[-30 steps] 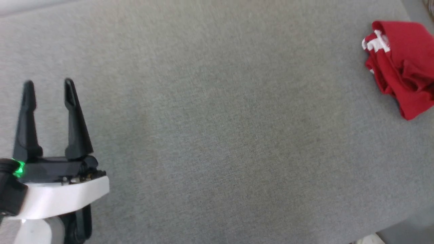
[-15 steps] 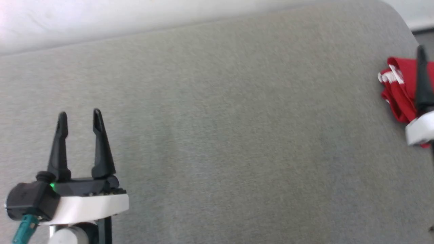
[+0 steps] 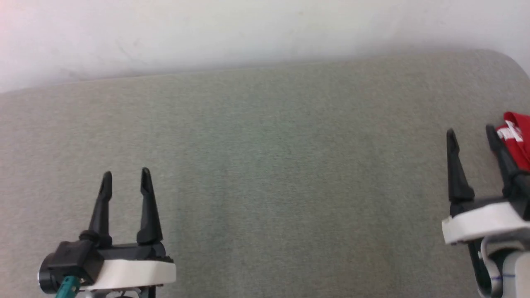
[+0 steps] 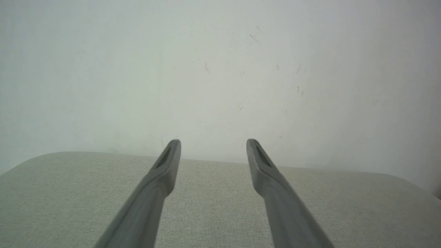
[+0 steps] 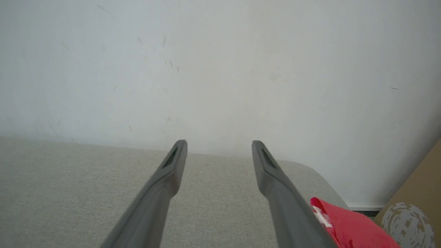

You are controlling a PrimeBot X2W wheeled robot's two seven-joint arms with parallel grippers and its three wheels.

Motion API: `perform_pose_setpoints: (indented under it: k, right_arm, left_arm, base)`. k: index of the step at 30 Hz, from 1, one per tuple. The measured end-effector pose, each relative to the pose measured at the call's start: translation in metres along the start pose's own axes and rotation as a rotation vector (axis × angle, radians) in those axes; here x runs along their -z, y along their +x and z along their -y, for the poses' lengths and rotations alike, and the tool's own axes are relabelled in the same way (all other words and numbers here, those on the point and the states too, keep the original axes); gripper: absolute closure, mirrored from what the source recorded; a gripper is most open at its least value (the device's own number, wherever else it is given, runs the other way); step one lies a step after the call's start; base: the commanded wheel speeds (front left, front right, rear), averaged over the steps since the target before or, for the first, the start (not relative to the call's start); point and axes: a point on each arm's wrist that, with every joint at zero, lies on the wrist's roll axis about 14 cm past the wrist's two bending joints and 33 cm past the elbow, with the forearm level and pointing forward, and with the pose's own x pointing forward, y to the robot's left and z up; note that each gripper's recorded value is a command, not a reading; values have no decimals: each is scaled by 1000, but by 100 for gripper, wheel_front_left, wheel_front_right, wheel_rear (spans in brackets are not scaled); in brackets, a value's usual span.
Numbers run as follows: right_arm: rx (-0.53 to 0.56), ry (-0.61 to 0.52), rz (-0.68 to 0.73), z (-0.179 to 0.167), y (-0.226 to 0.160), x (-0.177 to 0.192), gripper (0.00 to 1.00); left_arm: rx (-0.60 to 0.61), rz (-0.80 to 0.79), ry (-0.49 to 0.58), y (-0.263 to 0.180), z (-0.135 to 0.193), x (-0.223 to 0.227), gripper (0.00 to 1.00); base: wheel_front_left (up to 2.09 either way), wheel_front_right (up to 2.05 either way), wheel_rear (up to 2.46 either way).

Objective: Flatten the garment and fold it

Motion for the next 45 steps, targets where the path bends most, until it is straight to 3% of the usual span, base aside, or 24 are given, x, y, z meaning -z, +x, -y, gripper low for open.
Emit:
perform_pose_setpoints:
  k: [19, 33, 34, 45]
  right_arm:
    - [-8, 110, -140, -11, -56, 64, 0]
    - [-1, 118, -162, -11, -64, 75, 0]
    - [-3, 118, -163, -11, -64, 75, 100]
    - [-9, 116, -171, -13, -64, 76, 100]
  left_arm:
    - [-78, -52, 10, -48, -17, 8, 0]
    - [-86, -112, 3, -59, -21, 25, 0]
    - [-88, -113, 4, -59, -21, 26, 100]
    - [-86, -123, 3, -59, -20, 27, 100]
  base:
    - [0, 0, 0]
    - [0, 0, 0]
    - [0, 0, 0]
    - [0, 0, 0]
